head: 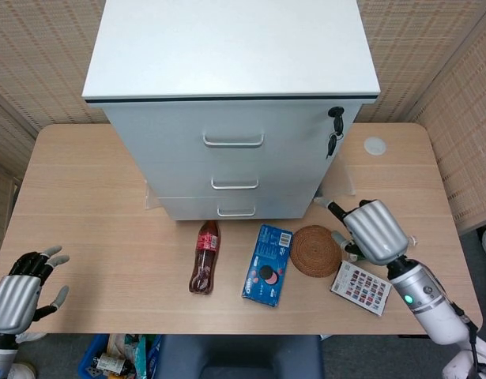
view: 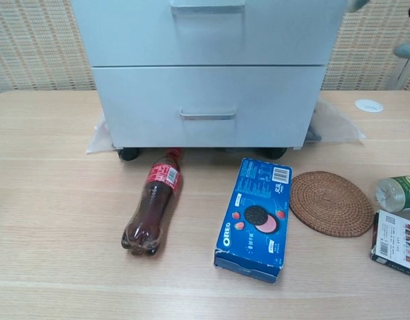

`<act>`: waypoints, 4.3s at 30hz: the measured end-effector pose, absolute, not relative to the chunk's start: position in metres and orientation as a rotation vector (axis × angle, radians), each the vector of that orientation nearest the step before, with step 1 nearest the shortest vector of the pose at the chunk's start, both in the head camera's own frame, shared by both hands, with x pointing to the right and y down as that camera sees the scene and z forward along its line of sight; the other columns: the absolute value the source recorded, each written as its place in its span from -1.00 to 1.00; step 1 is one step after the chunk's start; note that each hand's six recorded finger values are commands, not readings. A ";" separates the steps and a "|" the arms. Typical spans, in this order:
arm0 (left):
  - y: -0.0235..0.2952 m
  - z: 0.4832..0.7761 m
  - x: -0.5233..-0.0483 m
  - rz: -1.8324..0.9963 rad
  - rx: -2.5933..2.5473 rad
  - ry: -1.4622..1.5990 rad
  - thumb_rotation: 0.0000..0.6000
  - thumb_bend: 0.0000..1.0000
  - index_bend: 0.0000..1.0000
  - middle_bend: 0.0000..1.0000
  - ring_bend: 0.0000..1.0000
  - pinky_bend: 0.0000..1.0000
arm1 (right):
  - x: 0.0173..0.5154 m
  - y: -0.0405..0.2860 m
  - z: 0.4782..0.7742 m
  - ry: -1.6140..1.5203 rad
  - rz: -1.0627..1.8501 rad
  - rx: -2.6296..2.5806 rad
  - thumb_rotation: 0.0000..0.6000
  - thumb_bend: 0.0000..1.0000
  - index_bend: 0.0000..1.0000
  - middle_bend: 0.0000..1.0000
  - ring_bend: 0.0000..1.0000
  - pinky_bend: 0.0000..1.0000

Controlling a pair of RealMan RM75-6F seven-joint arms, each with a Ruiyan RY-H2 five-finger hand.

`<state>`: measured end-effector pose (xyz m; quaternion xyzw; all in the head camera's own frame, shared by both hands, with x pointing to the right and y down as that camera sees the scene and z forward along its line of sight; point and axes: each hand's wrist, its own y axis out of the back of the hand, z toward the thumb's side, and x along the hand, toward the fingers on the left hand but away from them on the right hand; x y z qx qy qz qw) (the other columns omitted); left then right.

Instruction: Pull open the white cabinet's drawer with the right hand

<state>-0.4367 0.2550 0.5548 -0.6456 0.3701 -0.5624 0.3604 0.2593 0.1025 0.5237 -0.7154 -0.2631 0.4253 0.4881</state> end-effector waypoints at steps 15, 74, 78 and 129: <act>0.254 0.556 -0.433 -1.447 -1.668 0.930 1.00 -0.33 -0.47 -0.63 -0.59 -0.67 | 0.177 0.072 0.515 -0.492 0.963 -1.767 1.00 -0.18 -0.56 0.84 0.96 0.56; 0.256 0.564 -0.444 -1.480 -1.677 0.943 1.00 -0.33 -0.47 -0.63 -0.59 -0.67 | 0.116 0.074 0.534 -0.408 0.960 -1.655 1.00 -0.18 -0.56 0.84 0.96 0.56; 0.256 0.565 -0.444 -1.486 -1.679 0.939 1.00 -0.33 -0.47 -0.63 -0.59 -0.67 | 0.118 0.080 0.531 -0.398 0.957 -1.648 1.00 -0.18 -0.56 0.84 0.96 0.56; 0.259 0.570 -0.445 -1.519 -1.704 0.914 1.00 -0.33 -0.48 -0.69 -0.60 -0.69 | 0.118 0.145 0.492 -0.314 0.850 -1.626 1.00 -0.18 -0.56 0.84 0.98 0.56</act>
